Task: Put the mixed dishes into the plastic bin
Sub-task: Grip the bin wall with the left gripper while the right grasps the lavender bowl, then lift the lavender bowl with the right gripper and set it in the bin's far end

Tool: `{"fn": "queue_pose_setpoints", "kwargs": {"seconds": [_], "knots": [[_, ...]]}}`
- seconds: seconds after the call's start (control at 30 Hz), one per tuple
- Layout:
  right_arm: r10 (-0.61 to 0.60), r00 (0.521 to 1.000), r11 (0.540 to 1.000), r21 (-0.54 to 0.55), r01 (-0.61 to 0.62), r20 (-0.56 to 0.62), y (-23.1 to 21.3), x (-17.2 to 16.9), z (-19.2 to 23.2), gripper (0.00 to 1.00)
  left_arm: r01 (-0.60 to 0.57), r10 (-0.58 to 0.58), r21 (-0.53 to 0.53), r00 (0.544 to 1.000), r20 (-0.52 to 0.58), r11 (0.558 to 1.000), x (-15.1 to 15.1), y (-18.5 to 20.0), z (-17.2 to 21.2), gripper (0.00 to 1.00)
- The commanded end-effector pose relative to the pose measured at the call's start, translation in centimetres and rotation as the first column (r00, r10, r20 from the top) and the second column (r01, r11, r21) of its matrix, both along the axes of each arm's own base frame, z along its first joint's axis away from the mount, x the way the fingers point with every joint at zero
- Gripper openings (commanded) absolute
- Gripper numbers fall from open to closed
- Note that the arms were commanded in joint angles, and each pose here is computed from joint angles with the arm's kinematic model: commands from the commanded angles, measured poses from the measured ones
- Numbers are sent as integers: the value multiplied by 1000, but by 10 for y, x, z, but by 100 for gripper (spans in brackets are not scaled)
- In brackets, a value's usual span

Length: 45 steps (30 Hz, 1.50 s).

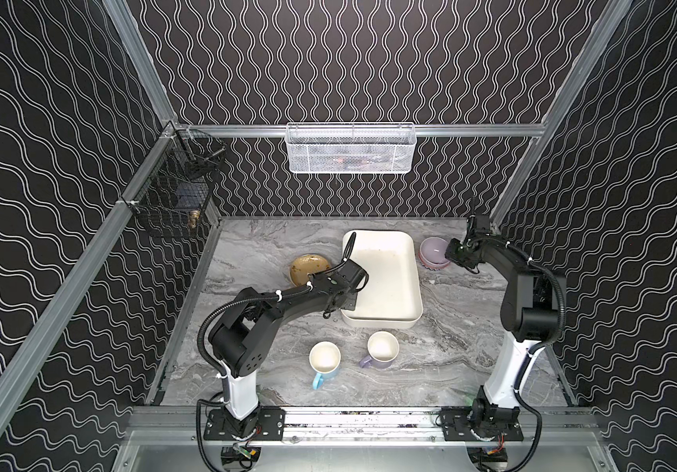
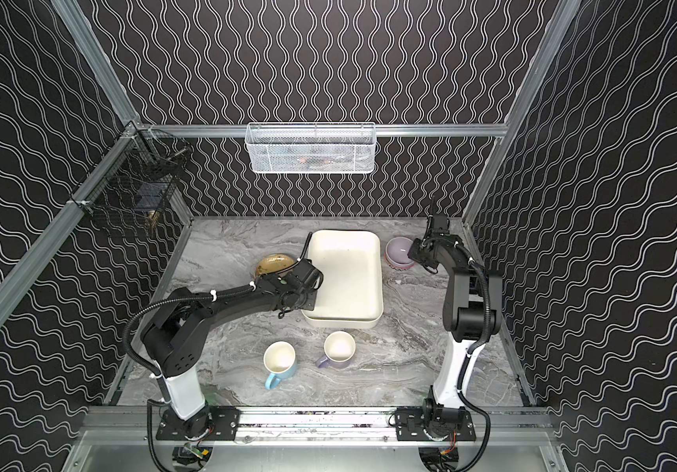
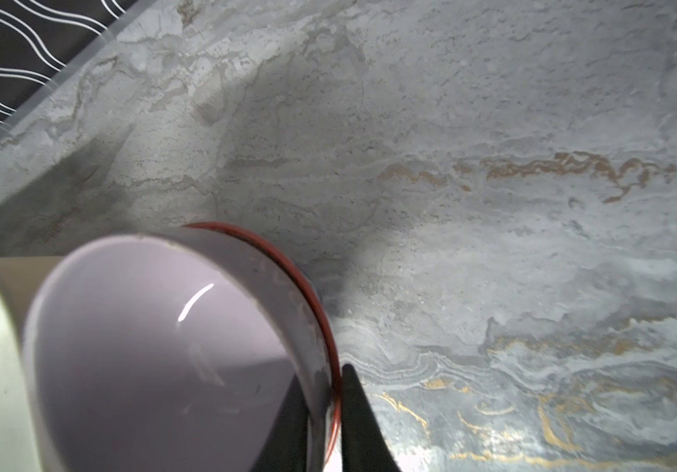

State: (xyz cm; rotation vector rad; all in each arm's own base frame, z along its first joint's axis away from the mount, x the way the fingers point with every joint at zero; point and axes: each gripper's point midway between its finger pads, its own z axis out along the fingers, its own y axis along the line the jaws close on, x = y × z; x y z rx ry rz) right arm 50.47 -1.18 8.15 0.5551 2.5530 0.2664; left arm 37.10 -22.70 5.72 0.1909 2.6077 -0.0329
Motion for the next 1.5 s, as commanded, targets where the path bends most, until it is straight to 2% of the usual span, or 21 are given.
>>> {"fn": "queue_pose_setpoints", "kwargs": {"seconds": [0.0, 0.07, 0.2, 0.43, 0.47, 0.5, 0.53, 0.77, 1.0, 1.27, 1.47], "knots": [[-9, 1000, 1000, -24, 9, 7, -4, 1, 8, 12, -3, 3, -12, 1000, 16, 1000, 2, -1, 8, 36], [-10, 1000, 999, -31, 11, 10, -5, 1, 10, 10, -1, 1, -20, 999, 32, 1000, 3, -2, 14, 53], [-11, 1000, 999, -36, 11, 14, -6, 1, 16, 7, 12, -10, -36, 999, 49, 999, 3, -4, 24, 67], [-10, 999, 999, -43, 12, 40, -7, 0, 34, 3, 37, -28, -99, 995, 92, 994, 0, -9, 53, 71], [-13, 999, 999, -46, 15, 45, -7, 0, 38, 3, 40, -28, -113, 994, 102, 993, -2, -9, 59, 75], [-15, 999, 999, -47, 17, 52, -7, 0, 43, 3, 42, -27, -126, 993, 117, 991, -2, -9, 67, 90], [-12, 998, 999, -46, 15, 56, -7, 1, 45, 3, 44, -27, -135, 991, 128, 990, -3, -9, 73, 98], [38, 995, 997, -69, -32, 89, 10, 0, 75, 3, 34, 3, -179, 979, 205, 983, -10, 1, 113, 99], [144, 983, 986, -106, -132, 117, 65, 5, 94, 4, 34, 5, -182, 978, 209, 983, -16, 6, 118, 99], [286, 954, 954, -116, -276, 83, 145, 23, 71, 5, 46, -4, -205, 980, 201, 978, -23, 5, 115, 99], [293, 955, 949, -134, -285, 39, 156, 38, 43, 4, 51, -11, -198, 980, 199, 979, -23, 6, 113, 99]]}}
